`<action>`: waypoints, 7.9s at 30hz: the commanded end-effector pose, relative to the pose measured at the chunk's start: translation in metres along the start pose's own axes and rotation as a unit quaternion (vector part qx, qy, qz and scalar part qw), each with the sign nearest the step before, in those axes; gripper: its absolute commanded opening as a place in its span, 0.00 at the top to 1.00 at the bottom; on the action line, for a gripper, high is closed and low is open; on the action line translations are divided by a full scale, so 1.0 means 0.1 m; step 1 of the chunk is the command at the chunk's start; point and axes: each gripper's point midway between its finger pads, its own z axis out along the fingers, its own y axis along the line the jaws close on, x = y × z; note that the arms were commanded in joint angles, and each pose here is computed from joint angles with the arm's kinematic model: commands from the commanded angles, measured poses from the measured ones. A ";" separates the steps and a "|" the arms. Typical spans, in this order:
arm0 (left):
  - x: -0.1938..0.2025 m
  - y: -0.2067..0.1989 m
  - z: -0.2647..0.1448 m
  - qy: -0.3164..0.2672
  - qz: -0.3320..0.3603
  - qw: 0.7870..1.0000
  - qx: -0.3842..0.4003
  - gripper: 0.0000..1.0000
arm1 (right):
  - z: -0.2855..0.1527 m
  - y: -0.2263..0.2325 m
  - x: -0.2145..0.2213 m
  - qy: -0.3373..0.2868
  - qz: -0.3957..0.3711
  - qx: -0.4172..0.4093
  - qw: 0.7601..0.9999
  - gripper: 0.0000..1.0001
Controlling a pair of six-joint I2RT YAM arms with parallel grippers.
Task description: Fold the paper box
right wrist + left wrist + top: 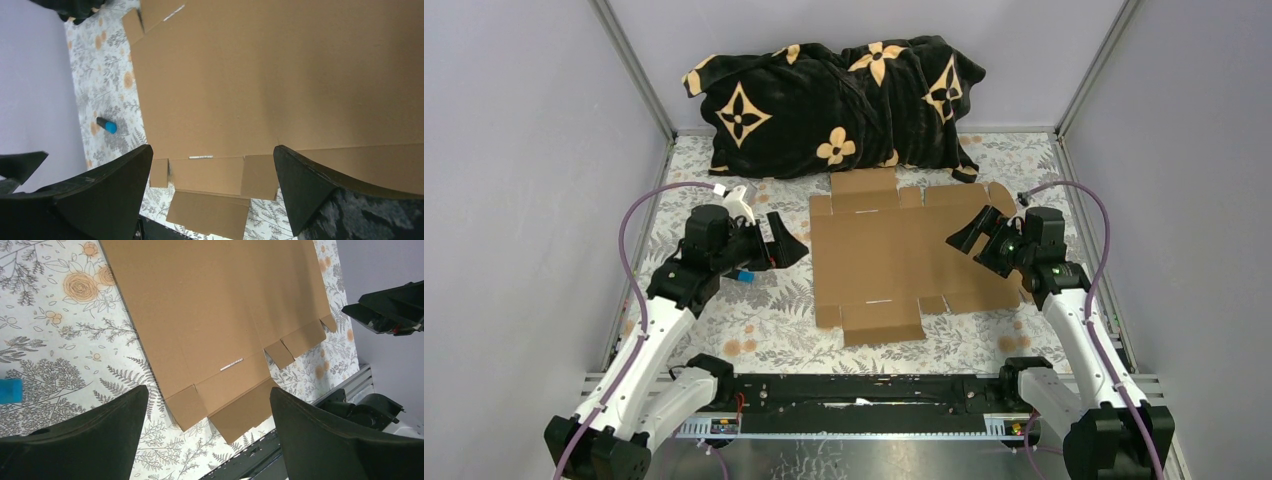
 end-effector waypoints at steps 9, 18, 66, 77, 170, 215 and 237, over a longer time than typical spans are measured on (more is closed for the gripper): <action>-0.13 -0.09 0.26 -0.010 -0.020 0.999 0.037 0.01 | -0.14 -0.57 -0.30 -0.069 0.025 0.192 0.979 0.01; 0.07 0.09 0.50 0.016 -0.053 0.998 0.026 0.23 | 0.00 -0.46 0.06 0.013 0.012 0.127 0.992 0.18; 0.02 0.37 1.06 0.016 -0.098 0.994 -0.040 0.32 | -0.02 -0.16 1.27 0.153 0.025 0.166 0.974 0.28; -0.01 0.20 0.99 0.011 -0.102 0.995 -0.002 0.25 | -0.38 -0.42 1.08 0.053 0.166 0.283 0.943 0.25; 0.04 0.12 0.97 0.036 -0.087 0.995 0.037 0.20 | -0.03 -1.29 0.65 -0.251 0.299 0.290 0.874 0.42; 0.13 0.12 1.03 0.049 -0.086 0.994 0.035 0.20 | 0.03 -1.70 1.11 -0.226 0.367 0.323 0.843 0.39; 0.13 0.11 1.01 0.051 -0.081 0.995 0.029 0.20 | -0.07 -1.20 0.35 -0.307 0.250 0.262 0.880 0.73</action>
